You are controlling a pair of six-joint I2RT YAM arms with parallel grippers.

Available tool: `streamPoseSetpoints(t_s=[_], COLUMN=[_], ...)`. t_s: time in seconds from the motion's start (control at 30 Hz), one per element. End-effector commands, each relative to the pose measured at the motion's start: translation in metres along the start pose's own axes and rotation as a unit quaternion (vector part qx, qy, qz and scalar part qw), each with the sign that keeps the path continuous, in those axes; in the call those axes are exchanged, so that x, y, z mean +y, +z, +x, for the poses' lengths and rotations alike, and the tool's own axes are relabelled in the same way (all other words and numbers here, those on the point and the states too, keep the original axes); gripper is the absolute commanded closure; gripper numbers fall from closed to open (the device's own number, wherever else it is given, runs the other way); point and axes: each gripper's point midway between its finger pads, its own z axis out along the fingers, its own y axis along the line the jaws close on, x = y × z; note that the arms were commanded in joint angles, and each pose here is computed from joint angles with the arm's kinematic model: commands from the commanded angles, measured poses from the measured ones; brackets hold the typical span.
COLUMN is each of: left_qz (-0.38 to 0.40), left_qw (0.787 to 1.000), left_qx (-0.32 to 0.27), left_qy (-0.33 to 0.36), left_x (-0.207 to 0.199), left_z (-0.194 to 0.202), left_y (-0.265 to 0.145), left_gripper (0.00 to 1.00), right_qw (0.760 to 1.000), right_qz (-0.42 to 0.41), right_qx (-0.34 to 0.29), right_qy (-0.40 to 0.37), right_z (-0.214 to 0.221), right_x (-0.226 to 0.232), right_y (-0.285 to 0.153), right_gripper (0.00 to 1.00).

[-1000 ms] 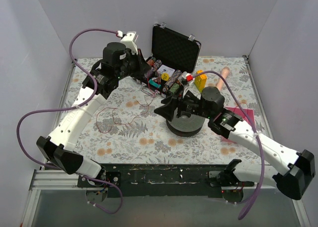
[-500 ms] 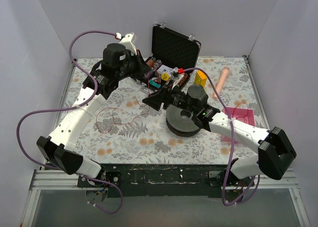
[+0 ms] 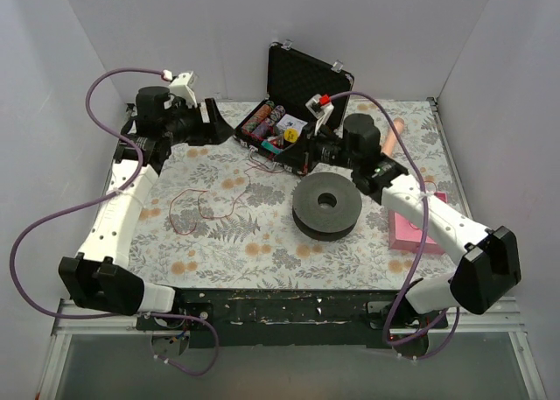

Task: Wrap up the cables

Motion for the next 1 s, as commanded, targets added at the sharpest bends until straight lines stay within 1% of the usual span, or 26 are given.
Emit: streamPoseSetpoints(t_s=[0.0,0.03,0.1,0.13,0.17,0.2,0.23,0.27,0.3,0.37,0.43,0.53,0.63,0.7,0.83,0.9,0.97], left_qz=[0.107,0.119,0.131,0.135,0.149,0.167,0.2,0.233,0.265,0.329,0.367,0.402,0.407,0.408,0.408,0.415,0.422], left_qw=[0.984,0.977,0.962,0.955,0.941,0.931,0.919,0.902,0.888,0.849,0.829,0.811,0.806,0.806,0.811,0.811,0.81], left_qx=[0.038,0.035,0.023,0.02,0.025,0.025,0.032,0.032,0.033,0.025,0.014,0.013,0.03,0.046,0.064,0.073,0.082], left_qy=[0.14,0.171,0.24,0.265,0.301,0.324,0.337,0.361,0.375,0.414,0.421,0.425,0.428,0.426,0.414,0.405,0.399], left_x=[-0.016,-0.021,-0.028,-0.032,-0.035,-0.042,-0.051,-0.062,-0.073,-0.089,-0.101,-0.116,-0.129,-0.131,-0.132,-0.133,-0.135], left_z=[0.025,0.025,0.016,0.01,0.011,0.01,0.017,0.021,0.027,0.039,0.043,0.05,0.063,0.075,0.087,0.094,0.101], left_y=[-0.031,-0.038,-0.052,-0.058,-0.062,-0.068,-0.073,-0.08,-0.088,-0.102,-0.11,-0.109,-0.094,-0.082,-0.07,-0.067,-0.067], left_gripper=[0.19,0.16,0.14,0.15,0.16,0.19,0.22,0.24,0.26,0.27,0.25,0.21,0.22,0.25,0.35,0.39,0.44], right_qw=[0.985,0.98,0.974,0.97,0.967,0.964,0.958,0.953,0.948,0.941,0.938,0.937,0.932,0.93,0.93,0.931,0.933], right_qz=[-0.069,-0.085,-0.102,-0.113,-0.123,-0.139,-0.166,-0.187,-0.206,-0.233,-0.243,-0.247,-0.27,-0.282,-0.291,-0.29,-0.284], right_qx=[0.152,0.174,0.197,0.209,0.215,0.22,0.223,0.227,0.23,0.234,0.238,0.239,0.231,0.223,0.209,0.209,0.208], right_qy=[-0.044,-0.045,-0.054,-0.057,-0.063,-0.061,-0.07,-0.071,-0.07,-0.069,-0.068,-0.065,-0.067,-0.073,-0.076,-0.076,-0.079], right_z=[0.027,0.032,0.031,0.034,0.033,0.031,0.032,0.031,0.032,0.033,0.036,0.037,0.035,0.031,0.025,0.025,0.024], right_x=[0.021,0.024,0.029,0.031,0.035,0.039,0.046,0.052,0.057,0.063,0.065,0.067,0.077,0.084,0.091,0.092,0.091], right_y=[-0.031,-0.033,-0.035,-0.037,-0.037,-0.038,-0.039,-0.041,-0.043,-0.046,-0.048,-0.046,-0.043,-0.042,-0.042,-0.041,-0.04], right_gripper=[0.99,0.99,0.99,0.99,0.99,0.99,0.99,0.99,0.99,0.99,0.99,0.99,0.99,0.99,0.99,0.99,0.99])
